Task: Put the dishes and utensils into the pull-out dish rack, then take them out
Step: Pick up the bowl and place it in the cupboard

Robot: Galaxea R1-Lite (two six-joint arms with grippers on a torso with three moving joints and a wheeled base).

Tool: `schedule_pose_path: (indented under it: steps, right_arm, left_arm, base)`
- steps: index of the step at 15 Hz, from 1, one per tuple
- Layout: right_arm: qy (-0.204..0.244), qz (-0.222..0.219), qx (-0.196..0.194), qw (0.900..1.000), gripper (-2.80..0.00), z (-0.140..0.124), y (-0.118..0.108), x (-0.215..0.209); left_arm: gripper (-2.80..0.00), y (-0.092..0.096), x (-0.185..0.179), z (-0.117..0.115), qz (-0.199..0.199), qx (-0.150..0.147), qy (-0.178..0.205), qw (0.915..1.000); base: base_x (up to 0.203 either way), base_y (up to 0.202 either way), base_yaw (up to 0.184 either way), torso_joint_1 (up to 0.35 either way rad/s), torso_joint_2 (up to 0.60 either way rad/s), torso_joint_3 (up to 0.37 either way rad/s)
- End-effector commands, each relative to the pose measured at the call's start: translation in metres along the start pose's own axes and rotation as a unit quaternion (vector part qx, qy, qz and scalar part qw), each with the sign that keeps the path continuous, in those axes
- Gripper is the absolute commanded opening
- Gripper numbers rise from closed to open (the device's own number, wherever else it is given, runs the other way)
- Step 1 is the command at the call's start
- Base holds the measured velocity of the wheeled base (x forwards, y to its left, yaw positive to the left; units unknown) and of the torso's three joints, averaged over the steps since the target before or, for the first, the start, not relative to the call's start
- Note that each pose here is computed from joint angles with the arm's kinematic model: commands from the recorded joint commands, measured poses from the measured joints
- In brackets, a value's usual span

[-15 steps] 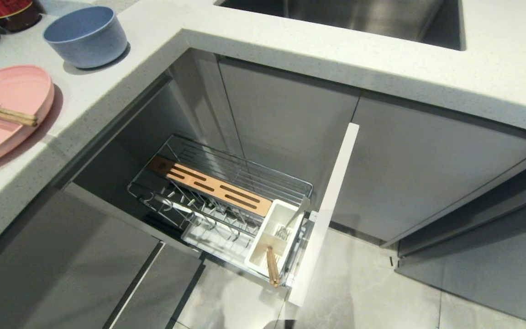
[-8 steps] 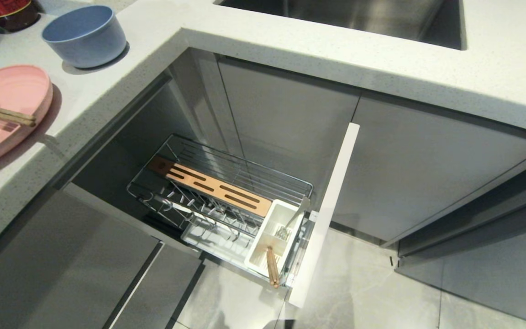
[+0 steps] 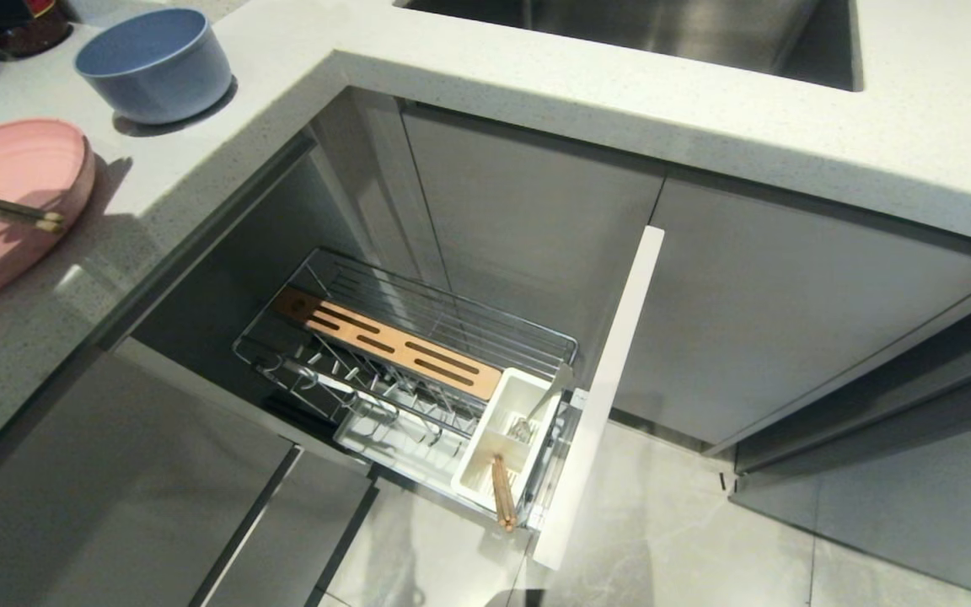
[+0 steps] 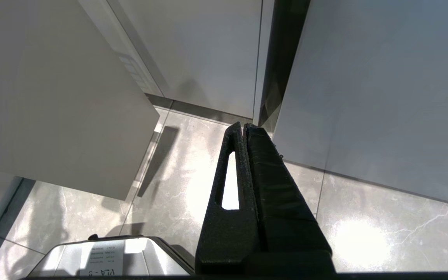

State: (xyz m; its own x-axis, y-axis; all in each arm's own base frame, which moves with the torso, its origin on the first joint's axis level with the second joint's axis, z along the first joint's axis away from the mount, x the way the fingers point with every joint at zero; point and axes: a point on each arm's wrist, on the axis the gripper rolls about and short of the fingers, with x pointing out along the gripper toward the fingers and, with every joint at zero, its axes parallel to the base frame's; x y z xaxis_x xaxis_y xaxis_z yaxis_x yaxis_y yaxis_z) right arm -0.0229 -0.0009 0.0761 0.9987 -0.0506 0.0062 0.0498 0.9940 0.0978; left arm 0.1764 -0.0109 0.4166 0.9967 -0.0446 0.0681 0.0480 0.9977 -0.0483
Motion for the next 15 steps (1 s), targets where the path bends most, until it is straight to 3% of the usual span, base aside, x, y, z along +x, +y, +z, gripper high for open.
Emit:
schedule_pose_path:
  steps: [1,10,11,15]
  right_arm:
    - [-0.002,0.0,0.0,1.0,-2.8,0.0,0.0,0.0]
    - [-0.002,0.0,0.0,1.0,-2.8,0.0,0.0,0.0]
    - [-0.002,0.0,0.0,1.0,-2.8,0.0,0.0,0.0]
    - [-0.002,0.0,0.0,1.0,-2.8,0.0,0.0,0.0]
  left_arm:
    - [-2.8,-0.002,0.022,-0.01,-0.004,-0.001,0.025,0.9997]
    - [-2.8,-0.018,0.027,-0.012,-0.039,0.006,0.026,0.9989]
    - [0.0,-0.018,0.031,-0.01,-0.039,0.016,0.01,0.999]
    - [0.0,-0.019,0.041,-0.012,-0.012,0.024,0.0,0.9996]
  base:
    - [0.0,0.0,0.0,0.0,0.0,0.0]
    - [0.0,0.0,0.0,0.0,0.0,0.0]
    - [0.0,0.0,0.0,0.0,0.0,0.0]
    - [0.0,0.0,0.0,0.0,0.0,0.0]
